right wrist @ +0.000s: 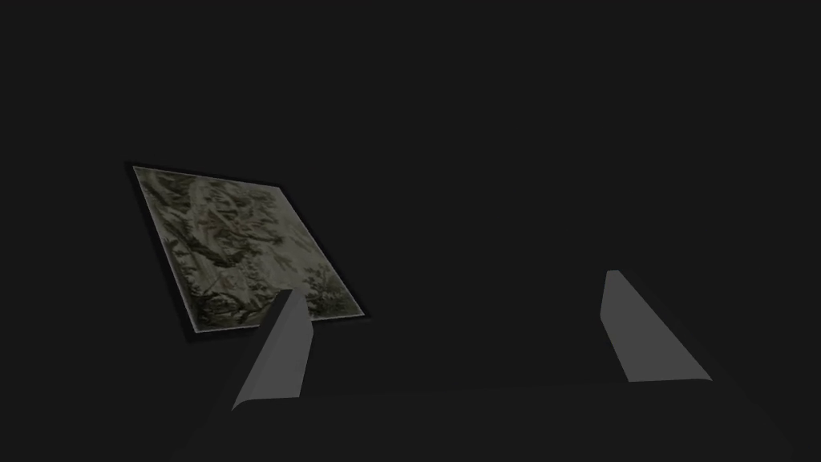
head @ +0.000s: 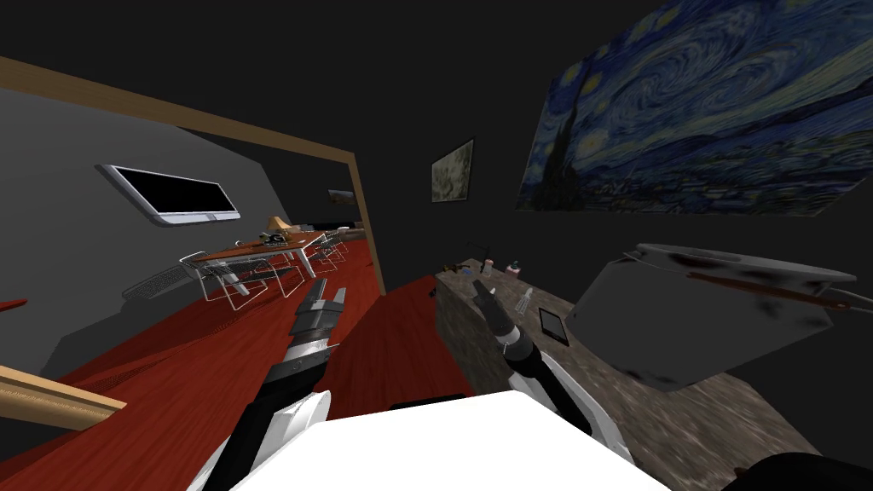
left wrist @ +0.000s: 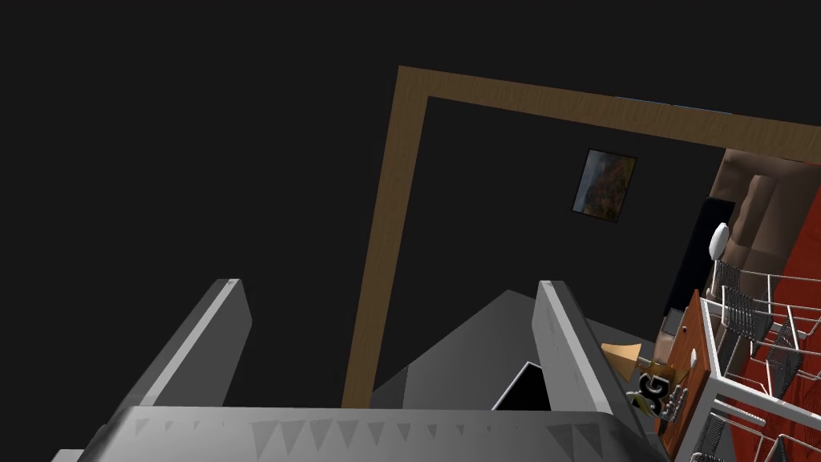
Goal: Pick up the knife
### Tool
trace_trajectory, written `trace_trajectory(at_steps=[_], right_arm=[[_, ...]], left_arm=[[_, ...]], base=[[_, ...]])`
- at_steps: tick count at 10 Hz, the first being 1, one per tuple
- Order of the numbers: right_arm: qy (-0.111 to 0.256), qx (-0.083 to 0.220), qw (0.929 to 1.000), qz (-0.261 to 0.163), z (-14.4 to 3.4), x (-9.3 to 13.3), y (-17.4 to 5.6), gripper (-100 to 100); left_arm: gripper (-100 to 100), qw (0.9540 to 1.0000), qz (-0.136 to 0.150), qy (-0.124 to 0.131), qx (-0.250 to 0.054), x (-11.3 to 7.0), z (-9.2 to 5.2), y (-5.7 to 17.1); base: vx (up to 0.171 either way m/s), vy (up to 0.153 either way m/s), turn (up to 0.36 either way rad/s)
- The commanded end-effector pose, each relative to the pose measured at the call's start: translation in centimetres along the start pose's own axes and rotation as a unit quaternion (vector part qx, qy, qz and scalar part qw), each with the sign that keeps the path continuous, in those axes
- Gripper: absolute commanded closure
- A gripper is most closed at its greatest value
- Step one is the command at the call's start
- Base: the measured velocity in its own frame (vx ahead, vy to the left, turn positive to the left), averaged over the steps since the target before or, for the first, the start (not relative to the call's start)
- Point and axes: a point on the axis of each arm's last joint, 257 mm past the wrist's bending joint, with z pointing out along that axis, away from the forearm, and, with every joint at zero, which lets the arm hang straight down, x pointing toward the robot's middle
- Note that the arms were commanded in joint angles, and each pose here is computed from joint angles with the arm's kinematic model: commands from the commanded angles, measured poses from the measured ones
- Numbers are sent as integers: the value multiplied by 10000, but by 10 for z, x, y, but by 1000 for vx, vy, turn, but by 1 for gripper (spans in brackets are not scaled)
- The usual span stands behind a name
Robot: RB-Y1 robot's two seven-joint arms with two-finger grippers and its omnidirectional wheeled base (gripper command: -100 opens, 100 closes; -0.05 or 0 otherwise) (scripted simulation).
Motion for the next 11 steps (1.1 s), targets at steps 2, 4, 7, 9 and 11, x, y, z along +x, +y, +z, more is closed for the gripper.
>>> trace_trajectory(at_steps=[2,4,7,9,11], right_arm=[[490,-110,9982,-320,-7,23,0,-100],[840,-181,9950,-509,-14,39,0,-100],[1313,-246,9883,-730,-26,57,-1,-100],[1686,-316,9808,-925,-38,73,-3,-100],[2066,-384,9712,-1122,-52,87,-5,-100]], left_arm=[[0,10000,0,0,0,0,0,0],[0,10000,0,0,0,0,0,0],[0,10000,0,0,0,0,0,0],[0,10000,0,0,0,0,0,0],[0,10000,0,0,0,0,0,0]], base=[[-16,43,-5],[-4,40,-2],[-3,44,0],[11,52,5],[15,50,9]])
